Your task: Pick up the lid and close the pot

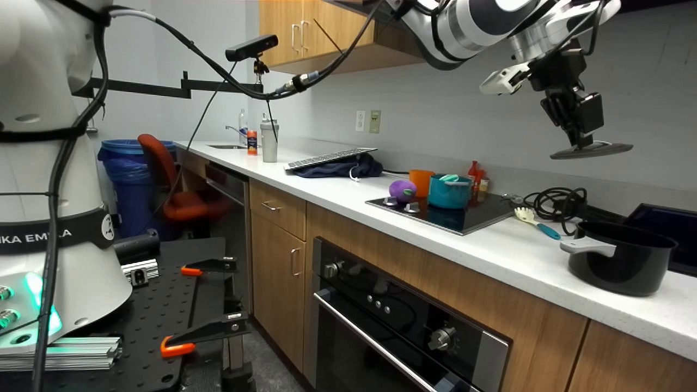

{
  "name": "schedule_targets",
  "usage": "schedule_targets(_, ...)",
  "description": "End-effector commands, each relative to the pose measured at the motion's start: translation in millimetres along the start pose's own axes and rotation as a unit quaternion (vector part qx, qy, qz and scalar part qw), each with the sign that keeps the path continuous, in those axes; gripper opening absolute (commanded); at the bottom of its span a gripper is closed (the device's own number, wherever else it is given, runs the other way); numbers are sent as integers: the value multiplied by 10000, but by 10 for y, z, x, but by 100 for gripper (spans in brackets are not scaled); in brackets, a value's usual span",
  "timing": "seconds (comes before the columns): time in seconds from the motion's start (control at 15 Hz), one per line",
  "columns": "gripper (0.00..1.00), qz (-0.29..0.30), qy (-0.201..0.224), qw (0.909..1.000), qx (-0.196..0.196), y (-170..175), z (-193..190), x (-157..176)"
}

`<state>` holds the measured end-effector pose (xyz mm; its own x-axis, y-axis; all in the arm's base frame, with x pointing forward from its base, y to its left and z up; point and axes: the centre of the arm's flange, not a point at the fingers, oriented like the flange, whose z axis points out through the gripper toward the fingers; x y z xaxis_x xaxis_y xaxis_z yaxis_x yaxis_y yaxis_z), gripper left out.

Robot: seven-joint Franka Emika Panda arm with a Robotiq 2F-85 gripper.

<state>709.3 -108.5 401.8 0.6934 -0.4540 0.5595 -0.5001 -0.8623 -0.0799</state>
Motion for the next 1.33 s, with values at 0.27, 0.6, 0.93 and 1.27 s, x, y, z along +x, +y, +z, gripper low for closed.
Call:
schedule_targets(0.27,5,571,98,9983,-35,286,-201,-159)
schedule_targets(0.6,5,1006,98,9949,-42,410,-161,-140)
schedule_targets(0.93,5,1419,93,9898,-79,572,-82,-141)
schedule_targets(1.27,5,1583,111,9873,-99,671,-13,-166)
